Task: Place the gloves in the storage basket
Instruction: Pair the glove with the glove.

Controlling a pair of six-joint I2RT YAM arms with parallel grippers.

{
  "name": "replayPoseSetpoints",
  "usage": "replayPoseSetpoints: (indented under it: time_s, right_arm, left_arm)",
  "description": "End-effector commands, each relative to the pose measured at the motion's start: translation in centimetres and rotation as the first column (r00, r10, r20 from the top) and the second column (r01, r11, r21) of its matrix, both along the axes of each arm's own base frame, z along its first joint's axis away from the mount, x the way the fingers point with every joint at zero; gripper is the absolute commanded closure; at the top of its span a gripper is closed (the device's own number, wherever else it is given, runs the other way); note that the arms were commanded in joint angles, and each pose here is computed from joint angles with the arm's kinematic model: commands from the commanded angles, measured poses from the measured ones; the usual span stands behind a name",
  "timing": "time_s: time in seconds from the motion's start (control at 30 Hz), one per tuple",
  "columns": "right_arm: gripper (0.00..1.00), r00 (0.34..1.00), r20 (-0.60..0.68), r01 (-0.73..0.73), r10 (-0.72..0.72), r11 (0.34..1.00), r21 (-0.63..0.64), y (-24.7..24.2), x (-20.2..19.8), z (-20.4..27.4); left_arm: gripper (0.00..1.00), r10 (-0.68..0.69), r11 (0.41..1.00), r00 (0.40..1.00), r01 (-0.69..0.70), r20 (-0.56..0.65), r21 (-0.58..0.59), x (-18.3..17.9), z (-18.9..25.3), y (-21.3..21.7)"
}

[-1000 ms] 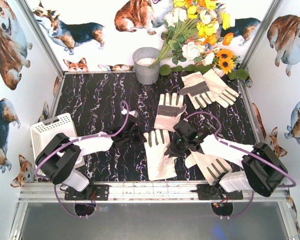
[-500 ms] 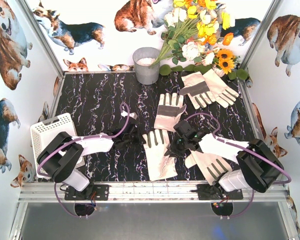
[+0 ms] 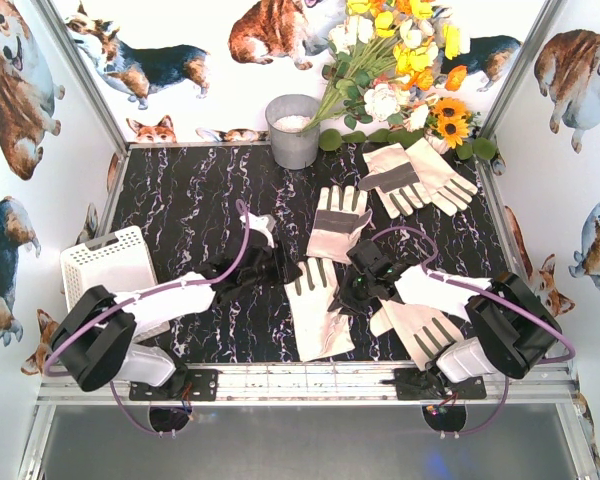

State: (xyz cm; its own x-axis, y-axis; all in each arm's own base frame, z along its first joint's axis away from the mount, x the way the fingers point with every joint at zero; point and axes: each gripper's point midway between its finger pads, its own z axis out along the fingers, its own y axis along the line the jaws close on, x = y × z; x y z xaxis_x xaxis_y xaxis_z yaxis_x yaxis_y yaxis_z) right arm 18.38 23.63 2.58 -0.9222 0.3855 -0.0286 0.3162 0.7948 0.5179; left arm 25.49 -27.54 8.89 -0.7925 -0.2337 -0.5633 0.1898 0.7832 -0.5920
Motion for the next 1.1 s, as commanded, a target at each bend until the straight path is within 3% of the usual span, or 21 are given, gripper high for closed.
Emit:
replayPoseSetpoints:
  time_s: [0.0,0.23,0.5,0.73,0.87,0.97,1.07]
  right_arm:
    - [0.82,0.999,0.047,-0.016,0.016,1.000,0.009,0.4,1.1,0.4]
    - [0.74,0.994,0.098,-0.041,0.041,0.999,-0.005,0.2,1.6,1.3]
    - [0.61,0.972,0.216,-0.089,0.097,0.995,-0.048,-0.7,2.4,3.4]
    - [0.60,0.950,0.283,-0.083,0.134,0.979,-0.185,-3.2,3.2,4.9]
    - [0.58,0.898,0.414,-0.044,0.148,0.967,-0.251,-5.4,4.0,8.4]
    - [0.51,0.853,0.500,-0.024,0.149,0.969,-0.247,-6.4,3.8,10.2]
    - [0.51,0.865,0.470,-0.088,0.177,0.975,-0.204,-5.7,2.4,9.8]
  left_arm:
    - [0.64,-0.143,0.988,0.989,0.142,-0.019,-0.063,-2.1,-1.0,-2.4]
    - [0.69,-0.250,0.957,0.966,0.237,-0.062,-0.166,-3.7,-2.4,-4.8]
    - [0.72,-0.187,0.980,0.969,0.173,-0.158,-0.102,-3.8,-5.3,-3.4]
    - [0.72,-0.165,0.985,0.970,0.151,-0.178,-0.087,-3.9,-5.8,-3.0]
    - [0.70,-0.168,0.984,0.969,0.155,-0.178,-0.087,-3.9,-5.7,-3.1]
    - [0.69,-0.170,0.984,0.970,0.156,-0.174,-0.088,-3.9,-5.5,-3.1]
    - [0.69,-0.169,0.984,0.972,0.156,-0.164,-0.090,-3.9,-5.3,-3.0]
